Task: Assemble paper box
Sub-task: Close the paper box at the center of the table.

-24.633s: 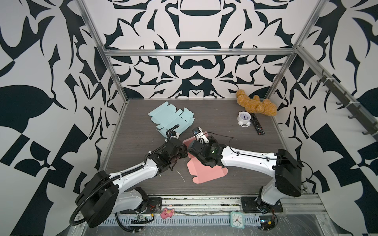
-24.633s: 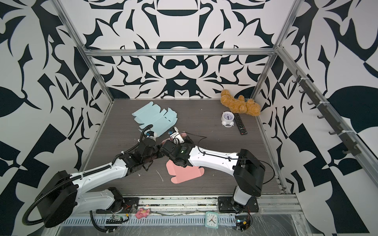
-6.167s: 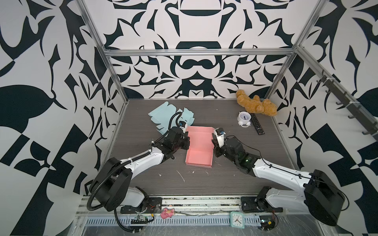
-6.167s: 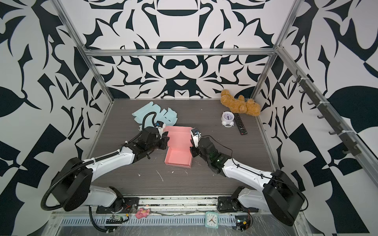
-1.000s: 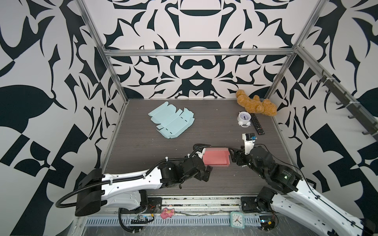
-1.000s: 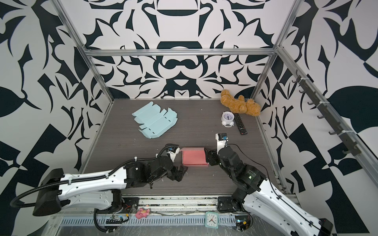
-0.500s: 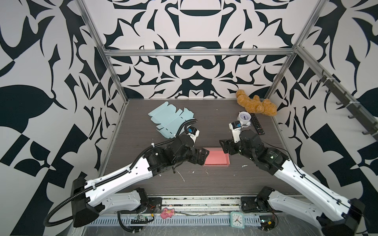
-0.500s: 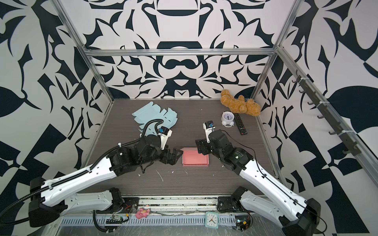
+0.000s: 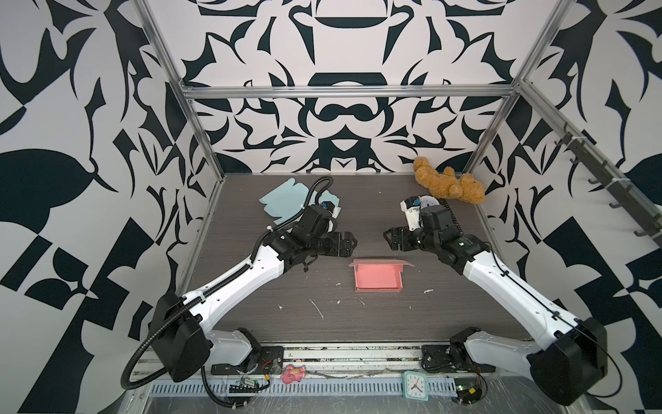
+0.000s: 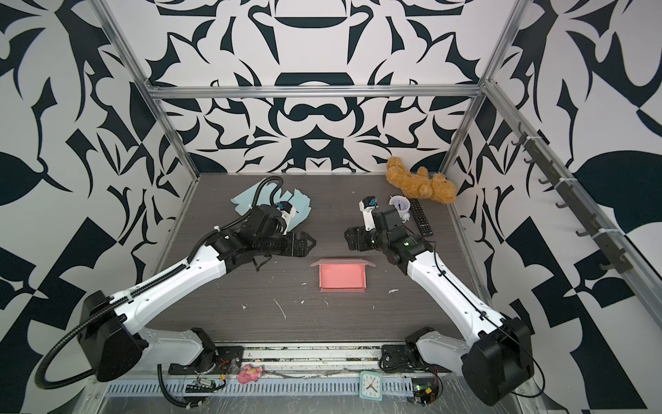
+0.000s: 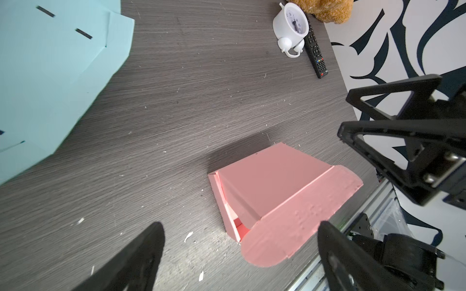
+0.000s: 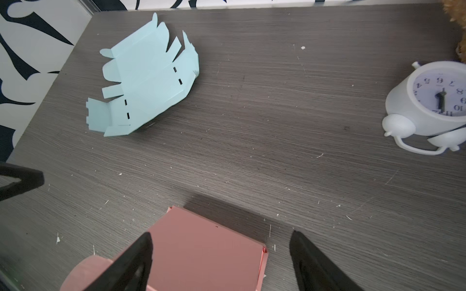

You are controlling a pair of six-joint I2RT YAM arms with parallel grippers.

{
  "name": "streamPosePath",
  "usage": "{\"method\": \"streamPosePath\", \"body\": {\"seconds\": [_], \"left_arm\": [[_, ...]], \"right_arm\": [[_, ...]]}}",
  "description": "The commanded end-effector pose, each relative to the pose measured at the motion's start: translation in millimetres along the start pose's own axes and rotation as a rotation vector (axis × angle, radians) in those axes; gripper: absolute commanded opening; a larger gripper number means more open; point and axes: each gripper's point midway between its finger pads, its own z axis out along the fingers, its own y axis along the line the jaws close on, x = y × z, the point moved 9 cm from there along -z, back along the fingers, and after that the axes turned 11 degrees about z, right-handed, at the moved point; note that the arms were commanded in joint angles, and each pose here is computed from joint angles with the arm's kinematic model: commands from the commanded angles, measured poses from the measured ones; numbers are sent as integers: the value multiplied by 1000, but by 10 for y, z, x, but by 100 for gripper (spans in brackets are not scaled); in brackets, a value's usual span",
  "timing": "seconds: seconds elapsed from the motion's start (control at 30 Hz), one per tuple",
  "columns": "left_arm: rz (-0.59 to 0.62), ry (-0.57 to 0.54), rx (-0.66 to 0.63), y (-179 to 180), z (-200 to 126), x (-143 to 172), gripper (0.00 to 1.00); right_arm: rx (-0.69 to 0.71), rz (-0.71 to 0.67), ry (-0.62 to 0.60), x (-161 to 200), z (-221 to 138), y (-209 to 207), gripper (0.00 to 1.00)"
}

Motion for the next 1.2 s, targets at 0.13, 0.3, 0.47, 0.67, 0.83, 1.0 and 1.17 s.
{"method": "streamPosePath", "body": {"seconds": [0.13, 0.3, 0.47, 0.67, 0.83, 1.0, 1.17], "left_arm": [[-25, 34, 30, 69, 161, -93, 97], [-37, 65, 47, 88, 285, -69, 97], [-51, 97, 67, 111, 407, -5, 97], [-65, 119, 79, 146, 514, 78, 97], [-68, 135, 90, 149, 568, 103, 97], [-72, 161, 91, 156, 637, 196, 96], [-81, 184, 95, 157, 689, 321, 91]], "right_arm": [[-65, -13, -16, -160, 66, 66, 85], [-55, 0, 12, -106, 166, 26, 84], [-31, 25, 46, -6, 228, -40, 82], [-1, 40, 72, 169, 244, -134, 81], [21, 60, 102, 325, 231, -213, 79], [24, 90, 129, 479, 240, -276, 78], [18, 113, 143, 616, 204, -318, 77]]}}
